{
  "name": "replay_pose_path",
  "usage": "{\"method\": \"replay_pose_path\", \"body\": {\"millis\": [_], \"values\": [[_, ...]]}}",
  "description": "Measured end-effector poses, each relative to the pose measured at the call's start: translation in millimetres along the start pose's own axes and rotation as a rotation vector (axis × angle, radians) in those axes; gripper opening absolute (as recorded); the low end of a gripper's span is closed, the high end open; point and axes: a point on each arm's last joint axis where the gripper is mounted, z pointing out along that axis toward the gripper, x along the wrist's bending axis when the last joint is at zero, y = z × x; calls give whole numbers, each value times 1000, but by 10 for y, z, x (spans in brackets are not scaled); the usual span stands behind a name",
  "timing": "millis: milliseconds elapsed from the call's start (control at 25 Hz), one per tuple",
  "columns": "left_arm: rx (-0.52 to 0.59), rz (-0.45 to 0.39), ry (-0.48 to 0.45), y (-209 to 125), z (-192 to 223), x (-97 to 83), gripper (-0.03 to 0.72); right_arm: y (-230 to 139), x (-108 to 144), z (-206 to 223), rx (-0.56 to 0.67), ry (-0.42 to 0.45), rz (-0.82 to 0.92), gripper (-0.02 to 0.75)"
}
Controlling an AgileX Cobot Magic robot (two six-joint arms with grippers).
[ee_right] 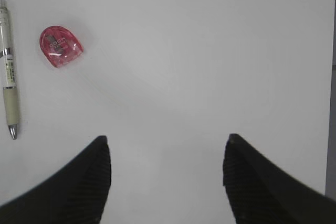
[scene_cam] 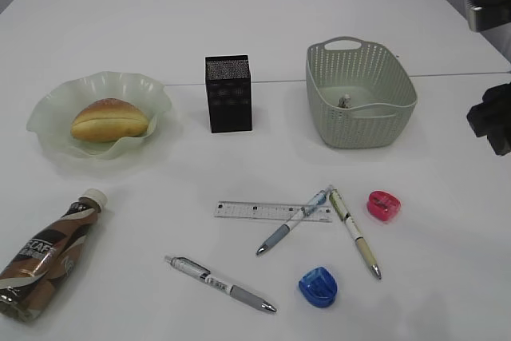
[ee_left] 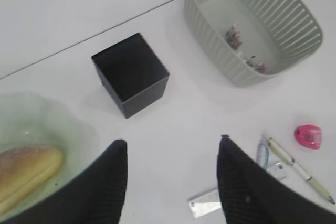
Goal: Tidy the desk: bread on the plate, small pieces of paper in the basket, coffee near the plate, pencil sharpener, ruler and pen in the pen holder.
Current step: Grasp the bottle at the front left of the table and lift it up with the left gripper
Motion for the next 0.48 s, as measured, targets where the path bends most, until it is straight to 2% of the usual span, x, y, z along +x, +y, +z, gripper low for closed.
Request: {"method": "replay_pose_path", "body": {"millis": [280,480], "values": [[96,-53,99,-479,-233,346,403,-14,14,0,15,15,10,491],[151,-72,159,-953,-362,486,403,-25,53,-3,29,57,33,491]]}}
